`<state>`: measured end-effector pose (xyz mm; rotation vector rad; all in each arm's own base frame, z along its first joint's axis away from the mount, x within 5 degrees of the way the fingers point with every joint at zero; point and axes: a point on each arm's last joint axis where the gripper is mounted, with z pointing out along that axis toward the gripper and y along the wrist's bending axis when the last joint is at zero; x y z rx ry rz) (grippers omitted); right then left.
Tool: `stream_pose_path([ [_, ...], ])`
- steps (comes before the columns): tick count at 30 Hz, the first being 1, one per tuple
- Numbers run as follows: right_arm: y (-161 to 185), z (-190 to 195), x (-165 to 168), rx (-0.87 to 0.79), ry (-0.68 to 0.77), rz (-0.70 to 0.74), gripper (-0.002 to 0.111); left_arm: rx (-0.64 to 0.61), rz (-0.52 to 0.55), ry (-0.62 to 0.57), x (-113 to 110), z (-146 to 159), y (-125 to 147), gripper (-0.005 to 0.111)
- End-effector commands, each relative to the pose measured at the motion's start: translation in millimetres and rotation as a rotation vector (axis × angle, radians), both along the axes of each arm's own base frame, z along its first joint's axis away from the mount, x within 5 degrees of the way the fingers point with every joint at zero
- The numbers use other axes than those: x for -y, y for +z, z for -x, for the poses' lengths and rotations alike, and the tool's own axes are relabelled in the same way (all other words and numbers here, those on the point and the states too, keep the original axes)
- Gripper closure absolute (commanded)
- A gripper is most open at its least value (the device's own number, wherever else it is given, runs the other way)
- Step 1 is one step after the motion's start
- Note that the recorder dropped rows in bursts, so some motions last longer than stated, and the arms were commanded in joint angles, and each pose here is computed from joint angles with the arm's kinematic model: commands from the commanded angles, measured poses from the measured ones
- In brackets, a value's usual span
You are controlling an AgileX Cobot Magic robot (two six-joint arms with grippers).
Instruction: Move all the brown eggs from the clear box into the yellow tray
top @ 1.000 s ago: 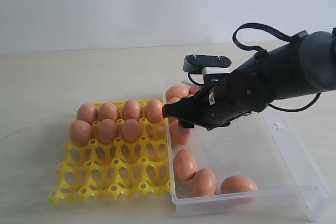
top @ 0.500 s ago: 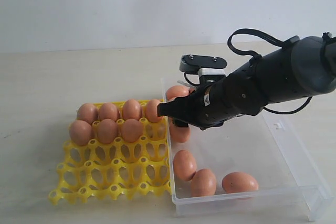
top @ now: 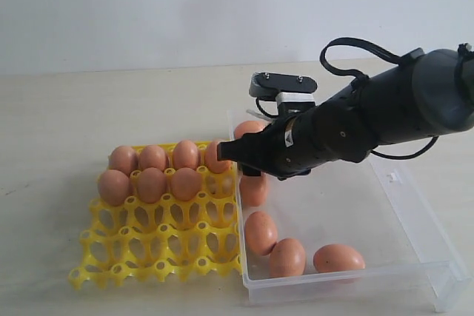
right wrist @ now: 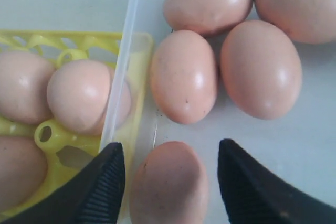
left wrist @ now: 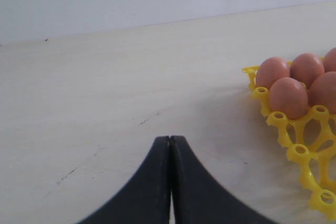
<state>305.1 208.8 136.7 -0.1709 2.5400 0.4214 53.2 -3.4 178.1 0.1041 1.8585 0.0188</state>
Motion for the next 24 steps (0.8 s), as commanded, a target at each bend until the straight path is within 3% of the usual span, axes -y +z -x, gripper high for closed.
stream_pose_path([
  [1, -8.1, -0.2, -0.9, -0.033, -0.027, -0.004, 0.056, 0.018, 0.007, 0.0, 0.1, 0.2, 2.7, 0.107],
  [24, -25.8, 1.1, -0.2, -0.101, -0.07, 0.005, 0.061, 0.018, 0.007, 0.0, 0.1, 0.2, 2.7, 0.107],
])
